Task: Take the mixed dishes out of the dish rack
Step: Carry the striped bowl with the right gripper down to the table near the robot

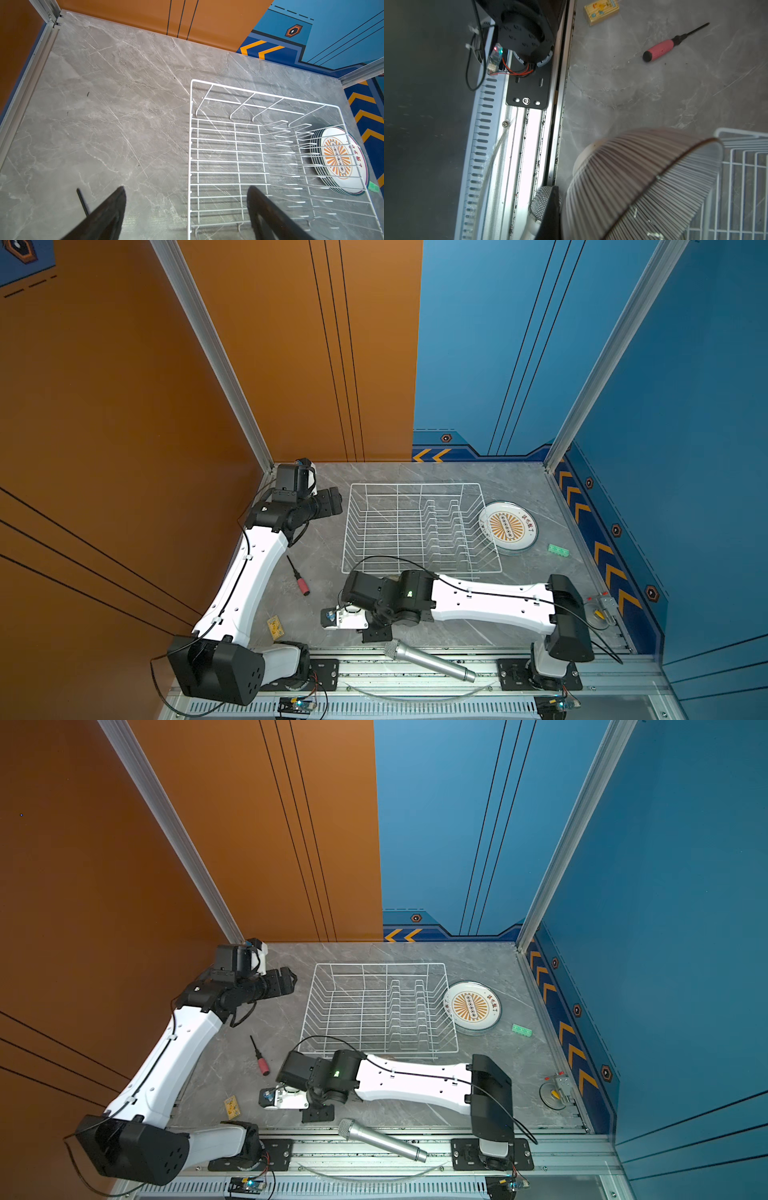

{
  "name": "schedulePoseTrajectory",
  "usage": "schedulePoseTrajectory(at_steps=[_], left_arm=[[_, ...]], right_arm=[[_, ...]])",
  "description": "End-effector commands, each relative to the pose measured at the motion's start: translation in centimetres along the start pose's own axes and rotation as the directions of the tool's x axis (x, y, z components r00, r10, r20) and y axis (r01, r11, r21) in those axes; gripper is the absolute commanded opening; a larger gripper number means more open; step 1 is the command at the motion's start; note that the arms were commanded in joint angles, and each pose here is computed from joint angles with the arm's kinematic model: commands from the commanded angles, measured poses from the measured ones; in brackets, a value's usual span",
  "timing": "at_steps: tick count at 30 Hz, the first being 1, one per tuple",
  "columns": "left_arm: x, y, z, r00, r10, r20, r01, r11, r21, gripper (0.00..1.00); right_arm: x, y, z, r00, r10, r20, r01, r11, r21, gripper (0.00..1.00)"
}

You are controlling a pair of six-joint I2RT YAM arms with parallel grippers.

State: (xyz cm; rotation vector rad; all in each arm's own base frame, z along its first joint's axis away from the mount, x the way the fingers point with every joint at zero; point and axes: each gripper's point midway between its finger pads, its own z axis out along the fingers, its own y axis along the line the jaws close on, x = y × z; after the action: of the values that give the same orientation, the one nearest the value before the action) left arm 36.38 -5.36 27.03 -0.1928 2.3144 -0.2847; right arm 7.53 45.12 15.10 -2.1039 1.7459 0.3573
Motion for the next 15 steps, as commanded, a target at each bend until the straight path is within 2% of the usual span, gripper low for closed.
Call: schedulePoseTrajectory(at_steps=[1,8,15], left_arm=[[-0.2,0.0,-0.7,1.0,0.009,0.007,-0.009,1.0,0.013,0.92],[0.1,-0.3,-0.5,1.0,0.016,-0.005,-0.015,0.999,0.032,0.92],[0.5,-0.3,-0.1,1.0,0.023,-0.014,-0.023,0.999,0.037,0.92]], right_arm=[[0.0,-1.2,0.6,0.992,-0.093,-0.091,0.102,0.99,0.098,0.0],[-0.9,-1.8,4.2,0.983,-0.12,-0.14,0.134,0.986,0.101,0.0],[0.7,-3.9,8.1,0.956,-0.13,-0.262,0.179,0.968,0.174,0.0]])
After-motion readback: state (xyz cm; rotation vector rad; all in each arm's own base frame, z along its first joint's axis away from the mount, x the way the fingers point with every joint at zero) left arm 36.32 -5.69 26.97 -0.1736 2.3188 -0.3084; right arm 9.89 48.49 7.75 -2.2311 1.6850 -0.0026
